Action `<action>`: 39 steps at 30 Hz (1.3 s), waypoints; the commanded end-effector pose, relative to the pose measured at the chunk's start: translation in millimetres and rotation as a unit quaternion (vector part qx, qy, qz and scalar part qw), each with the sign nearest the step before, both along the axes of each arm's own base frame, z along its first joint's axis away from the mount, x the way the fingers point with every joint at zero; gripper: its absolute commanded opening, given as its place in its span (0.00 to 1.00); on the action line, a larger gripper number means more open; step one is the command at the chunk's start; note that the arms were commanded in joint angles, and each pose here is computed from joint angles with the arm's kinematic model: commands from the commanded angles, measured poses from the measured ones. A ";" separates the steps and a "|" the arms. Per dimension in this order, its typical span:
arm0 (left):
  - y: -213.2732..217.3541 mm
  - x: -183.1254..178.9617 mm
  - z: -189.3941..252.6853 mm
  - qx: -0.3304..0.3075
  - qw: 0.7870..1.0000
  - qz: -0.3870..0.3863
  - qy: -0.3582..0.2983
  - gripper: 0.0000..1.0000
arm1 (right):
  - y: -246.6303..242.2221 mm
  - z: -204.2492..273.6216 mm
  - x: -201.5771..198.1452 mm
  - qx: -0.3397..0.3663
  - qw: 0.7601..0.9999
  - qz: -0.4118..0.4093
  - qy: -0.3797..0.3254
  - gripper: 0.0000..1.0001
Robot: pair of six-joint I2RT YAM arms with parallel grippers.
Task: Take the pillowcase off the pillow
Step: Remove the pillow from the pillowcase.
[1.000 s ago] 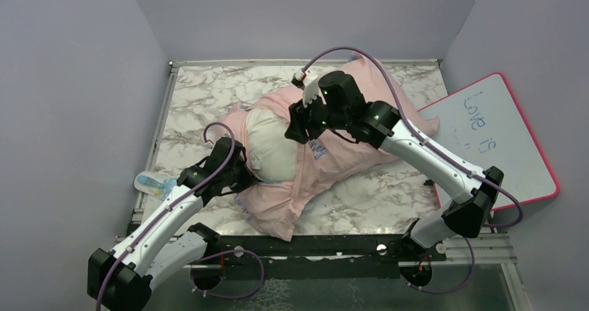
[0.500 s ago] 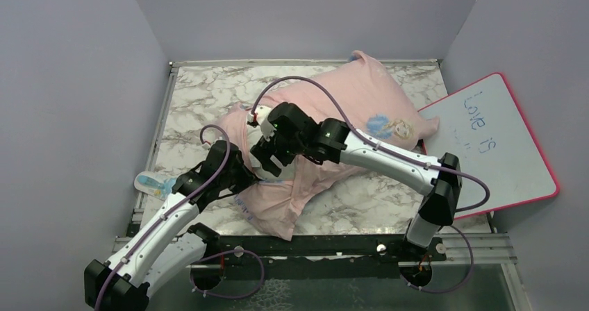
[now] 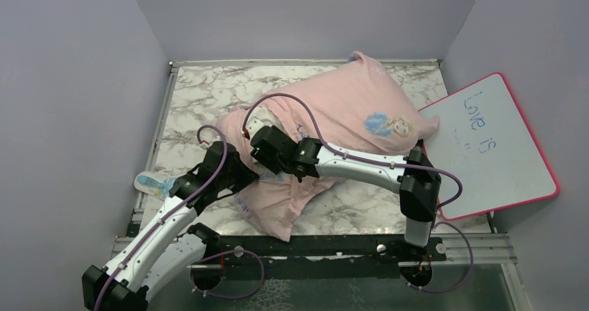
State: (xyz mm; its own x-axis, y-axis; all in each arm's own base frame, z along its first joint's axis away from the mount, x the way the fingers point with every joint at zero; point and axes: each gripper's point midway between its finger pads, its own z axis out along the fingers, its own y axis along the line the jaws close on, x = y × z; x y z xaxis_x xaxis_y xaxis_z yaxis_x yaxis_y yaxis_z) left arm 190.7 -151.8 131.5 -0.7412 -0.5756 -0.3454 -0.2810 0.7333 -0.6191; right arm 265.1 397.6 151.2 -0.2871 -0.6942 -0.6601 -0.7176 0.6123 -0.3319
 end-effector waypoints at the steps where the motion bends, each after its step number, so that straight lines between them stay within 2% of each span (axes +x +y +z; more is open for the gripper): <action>1: 3.2 -5.3 -8.9 0.007 1.000 0.001 0.013 0.00 | -40.8 -27.8 27.6 -0.058 0.991 -0.115 -0.043 0.48; 4: 3.9 -5.4 -9.9 0.009 1.000 0.001 0.012 0.00 | -31.0 -8.6 30.0 -0.014 0.991 -0.123 -0.044 0.05; 5: 4.5 -5.3 -10.5 0.010 1.000 0.001 0.012 0.00 | -26.9 0.8 30.3 0.004 0.991 -0.126 -0.045 0.01; 10: 10.7 -4.0 -11.1 0.027 1.000 0.010 0.010 0.00 | -23.5 61.5 43.2 0.096 0.982 -0.147 -0.065 0.01; 14: 23.7 -9.4 -17.6 0.060 0.998 0.023 0.029 0.00 | -47.7 97.6 71.2 0.161 0.967 -0.190 -0.050 0.01; 17: 44.4 -28.7 -23.9 0.111 0.991 0.032 0.073 0.00 | -68.3 113.2 94.1 0.212 0.955 -0.208 -0.004 0.01; 20: 64.1 -51.4 -29.3 0.149 0.983 0.035 0.104 0.00 | -69.5 122.2 92.5 0.232 0.953 -0.194 0.012 0.01; 23: 63.6 -54.7 -29.0 0.132 0.986 0.040 0.093 0.00 | -59.9 111.4 79.3 0.238 0.957 -0.162 0.046 0.01; 28: 40.2 -30.3 -13.3 0.080 0.996 0.028 0.042 0.01 | -39.6 89.0 46.6 0.262 0.955 -0.082 0.115 0.01; 32: 28.1 3.5 21.7 0.074 0.997 0.017 -0.030 0.28 | -34.6 72.7 25.2 0.259 0.952 -0.039 0.156 0.01; 39: 39.8 55.4 90.9 0.178 0.976 0.003 -0.125 0.51 | -44.0 42.5 8.7 0.231 0.954 -0.037 0.189 0.01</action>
